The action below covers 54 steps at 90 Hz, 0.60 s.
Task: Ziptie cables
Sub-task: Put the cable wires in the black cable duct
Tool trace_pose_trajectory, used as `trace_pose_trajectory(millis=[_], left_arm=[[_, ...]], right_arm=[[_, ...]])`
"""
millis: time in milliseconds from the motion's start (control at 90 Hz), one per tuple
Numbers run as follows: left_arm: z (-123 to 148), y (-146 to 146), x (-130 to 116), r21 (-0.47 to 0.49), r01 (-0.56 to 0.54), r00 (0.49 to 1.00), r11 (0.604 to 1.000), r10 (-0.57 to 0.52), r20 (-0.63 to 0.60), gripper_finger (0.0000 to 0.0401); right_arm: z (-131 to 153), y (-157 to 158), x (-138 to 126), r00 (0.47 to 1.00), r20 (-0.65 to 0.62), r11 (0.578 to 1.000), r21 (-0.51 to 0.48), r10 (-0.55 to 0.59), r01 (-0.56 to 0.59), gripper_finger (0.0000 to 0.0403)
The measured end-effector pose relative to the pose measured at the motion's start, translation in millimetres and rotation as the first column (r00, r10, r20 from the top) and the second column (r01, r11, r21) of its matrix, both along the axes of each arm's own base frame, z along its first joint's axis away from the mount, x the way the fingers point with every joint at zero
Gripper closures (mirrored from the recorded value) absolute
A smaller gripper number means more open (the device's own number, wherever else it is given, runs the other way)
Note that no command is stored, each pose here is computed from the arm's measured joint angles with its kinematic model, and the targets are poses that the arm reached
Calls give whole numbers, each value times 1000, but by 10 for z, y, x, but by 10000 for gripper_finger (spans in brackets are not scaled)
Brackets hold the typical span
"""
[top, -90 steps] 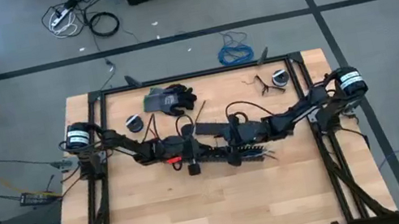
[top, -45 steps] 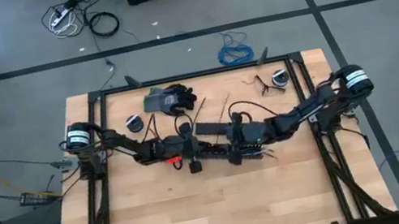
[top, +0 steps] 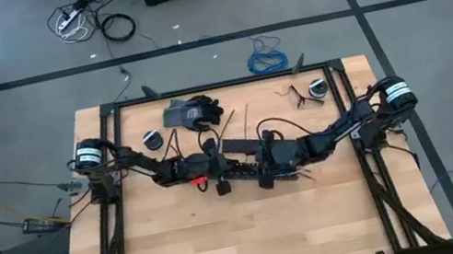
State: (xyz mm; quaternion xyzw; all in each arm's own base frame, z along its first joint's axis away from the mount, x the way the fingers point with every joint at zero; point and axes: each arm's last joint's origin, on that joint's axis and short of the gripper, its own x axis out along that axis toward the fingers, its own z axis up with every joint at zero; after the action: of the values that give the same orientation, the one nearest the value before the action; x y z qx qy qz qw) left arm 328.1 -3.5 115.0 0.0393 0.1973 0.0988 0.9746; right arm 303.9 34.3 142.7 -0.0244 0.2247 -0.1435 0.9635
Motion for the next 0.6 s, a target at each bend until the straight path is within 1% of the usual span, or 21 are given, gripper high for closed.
trace_pose_trajectory(millis=[89,256,389,489,600], left_arm=[[-4,0,-2,27,12,1000,1000,-12,-11,401],[16,-9,-1,142,65,998,988,-61,-33,401],[144,-10,-14,158,67,998,985,-67,-3,397],[286,-27,-51,167,81,997,983,-82,4,380],[404,-69,-118,195,135,991,971,-130,-39,346]], right_arm=[[-10,-3,-4,1000,-8,1000,6,-6,6,212],[-6,-1,-2,1000,-4,1000,8,-4,4,212],[-9,0,-4,1000,-7,1000,10,-4,4,212],[-9,-1,-4,1000,-7,1000,9,-5,5,212],[-10,2,-3,1000,-7,1000,15,6,-6,211]])
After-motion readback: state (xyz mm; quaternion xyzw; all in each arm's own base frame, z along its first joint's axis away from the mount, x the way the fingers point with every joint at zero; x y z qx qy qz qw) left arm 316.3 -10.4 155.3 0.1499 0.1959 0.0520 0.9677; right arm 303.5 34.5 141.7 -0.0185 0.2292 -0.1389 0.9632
